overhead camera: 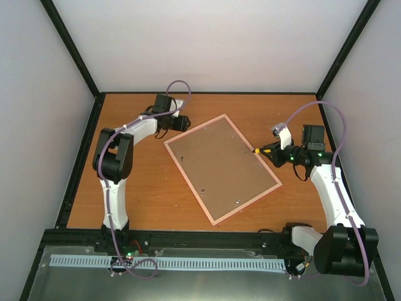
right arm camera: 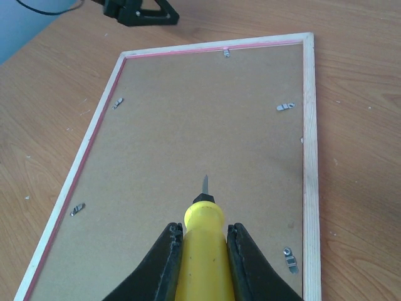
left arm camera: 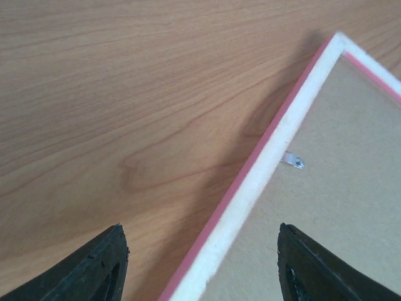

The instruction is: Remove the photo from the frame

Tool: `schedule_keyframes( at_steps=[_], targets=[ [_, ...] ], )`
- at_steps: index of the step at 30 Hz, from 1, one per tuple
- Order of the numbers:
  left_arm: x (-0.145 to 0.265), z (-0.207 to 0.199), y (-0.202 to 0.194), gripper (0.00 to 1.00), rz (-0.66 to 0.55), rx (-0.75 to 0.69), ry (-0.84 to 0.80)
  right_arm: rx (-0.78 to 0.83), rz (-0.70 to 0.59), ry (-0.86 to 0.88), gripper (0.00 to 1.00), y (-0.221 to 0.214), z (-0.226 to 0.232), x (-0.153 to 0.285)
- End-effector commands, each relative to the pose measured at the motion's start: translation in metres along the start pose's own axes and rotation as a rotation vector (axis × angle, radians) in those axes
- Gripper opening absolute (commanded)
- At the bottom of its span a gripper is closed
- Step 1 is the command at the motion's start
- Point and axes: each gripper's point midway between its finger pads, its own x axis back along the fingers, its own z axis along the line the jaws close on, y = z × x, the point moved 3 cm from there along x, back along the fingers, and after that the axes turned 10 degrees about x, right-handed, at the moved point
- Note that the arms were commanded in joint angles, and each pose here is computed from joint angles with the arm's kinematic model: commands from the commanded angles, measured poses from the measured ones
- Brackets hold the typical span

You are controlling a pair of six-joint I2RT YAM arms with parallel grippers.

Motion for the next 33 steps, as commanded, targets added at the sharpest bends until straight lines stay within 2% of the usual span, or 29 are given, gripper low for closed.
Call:
schedule_keyframes(
  at_steps=[1, 14, 19, 26, 33],
  targets=[
    [-0.022, -0.002, -0.005, 0.66, 0.08, -0.089, -0.041, 0.029, -0.03, -0.001, 0.03, 0.008, 0.002, 0.005],
    [-0.03, -0.01, -0.04, 0.54, 0.151, -0.113, -0.083, 0.017, -0.02, 0.026, 0.03, 0.007, 0.002, 0.001],
    [-0.033, 0.009, -0.062, 0.44, 0.195, -0.084, 0.086, 0.015, -0.02, 0.028, 0.03, 0.006, 0.003, 0.001],
    [-0.014, 0.025, -0.091, 0.3, 0.221, 0.026, 0.176, 0.023, -0.025, 0.021, 0.03, 0.008, 0.004, 0.004],
    [0.014, 0.043, -0.132, 0.26, 0.258, 0.168, 0.28, 0.029, -0.031, 0.019, 0.03, 0.009, 0.005, 0.006]
  ],
)
